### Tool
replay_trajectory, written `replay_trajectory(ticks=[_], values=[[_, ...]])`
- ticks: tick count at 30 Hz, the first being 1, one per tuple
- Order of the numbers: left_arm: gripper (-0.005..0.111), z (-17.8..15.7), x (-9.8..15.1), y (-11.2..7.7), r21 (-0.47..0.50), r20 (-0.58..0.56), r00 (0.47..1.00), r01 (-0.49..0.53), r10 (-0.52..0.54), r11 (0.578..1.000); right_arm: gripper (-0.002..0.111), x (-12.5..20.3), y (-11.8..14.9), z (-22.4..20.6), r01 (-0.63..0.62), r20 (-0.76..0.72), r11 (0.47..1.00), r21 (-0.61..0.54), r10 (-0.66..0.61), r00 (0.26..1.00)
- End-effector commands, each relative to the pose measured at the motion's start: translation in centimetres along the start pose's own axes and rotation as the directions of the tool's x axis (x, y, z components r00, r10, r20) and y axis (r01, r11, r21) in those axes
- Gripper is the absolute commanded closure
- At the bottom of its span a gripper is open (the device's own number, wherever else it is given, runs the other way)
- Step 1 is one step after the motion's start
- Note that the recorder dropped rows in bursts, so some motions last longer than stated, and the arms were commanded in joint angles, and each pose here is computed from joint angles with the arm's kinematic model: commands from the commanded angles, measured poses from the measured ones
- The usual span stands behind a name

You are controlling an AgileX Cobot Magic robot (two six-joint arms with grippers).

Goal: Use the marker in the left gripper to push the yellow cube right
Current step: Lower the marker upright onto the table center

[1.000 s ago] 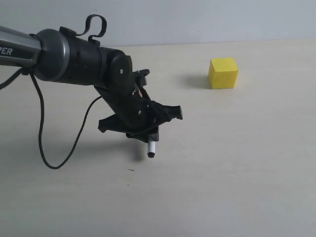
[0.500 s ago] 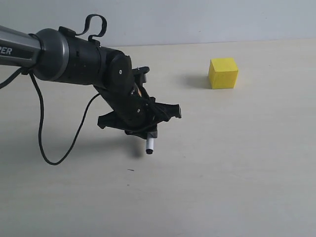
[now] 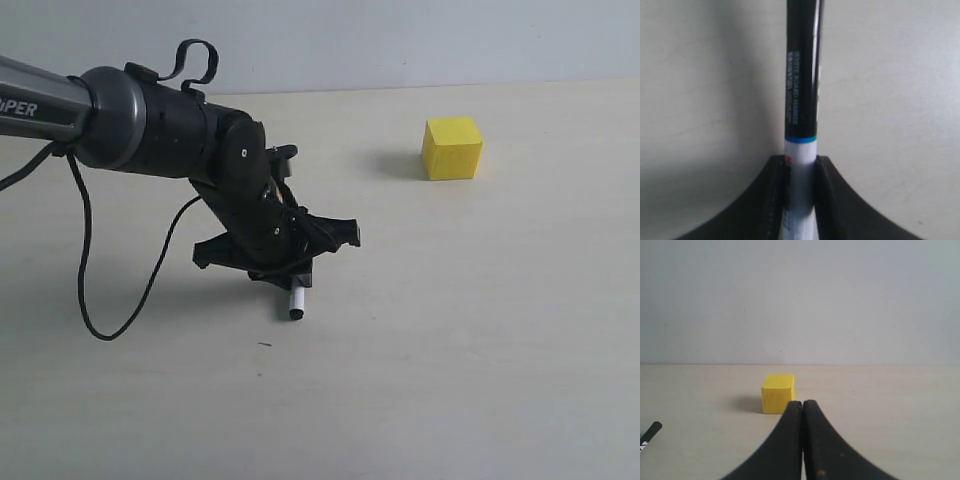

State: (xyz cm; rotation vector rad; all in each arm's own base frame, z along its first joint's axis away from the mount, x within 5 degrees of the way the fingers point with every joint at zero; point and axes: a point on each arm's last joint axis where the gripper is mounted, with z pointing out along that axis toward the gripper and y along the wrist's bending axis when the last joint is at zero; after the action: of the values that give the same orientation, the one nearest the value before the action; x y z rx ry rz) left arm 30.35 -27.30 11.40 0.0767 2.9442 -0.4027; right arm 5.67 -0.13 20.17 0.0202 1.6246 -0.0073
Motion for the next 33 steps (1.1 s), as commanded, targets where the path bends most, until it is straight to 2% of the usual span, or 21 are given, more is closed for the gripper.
replay_trajectory(ticks=[1, 21, 24, 30, 33], values=[[0.107, 0.65, 0.09, 0.3, -0.011, -0.008, 1.0, 0.008, -0.008, 1.0, 0.108, 0.07, 0.01, -0.03, 0.002, 0.007, 1.0, -0.001, -0.002, 1.0], [0.105, 0.56, 0.1, 0.27, -0.008, -0.009, 1.0, -0.007, 0.007, 1.0, 0.108, 0.07, 0.01, -0.03, 0.002, 0.007, 1.0, -0.001, -0.002, 1.0], [0.095, 0.52, 0.09, 0.25, -0.008, -0.008, 1.0, -0.007, 0.007, 1.0, 0.108, 0.07, 0.01, -0.03, 0.002, 0.007, 1.0, -0.001, -0.002, 1.0], [0.064, 0.52, 0.06, 0.24, -0.006, -0.005, 1.0, -0.007, 0.007, 1.0, 0.108, 0.07, 0.01, -0.03, 0.002, 0.007, 1.0, -0.001, -0.002, 1.0], [0.058, 0.52, 0.01, 0.21, -0.003, 0.0, 1.0, -0.007, 0.007, 1.0, 0.108, 0.07, 0.01, -0.03, 0.002, 0.007, 1.0, -0.001, -0.002, 1.0]])
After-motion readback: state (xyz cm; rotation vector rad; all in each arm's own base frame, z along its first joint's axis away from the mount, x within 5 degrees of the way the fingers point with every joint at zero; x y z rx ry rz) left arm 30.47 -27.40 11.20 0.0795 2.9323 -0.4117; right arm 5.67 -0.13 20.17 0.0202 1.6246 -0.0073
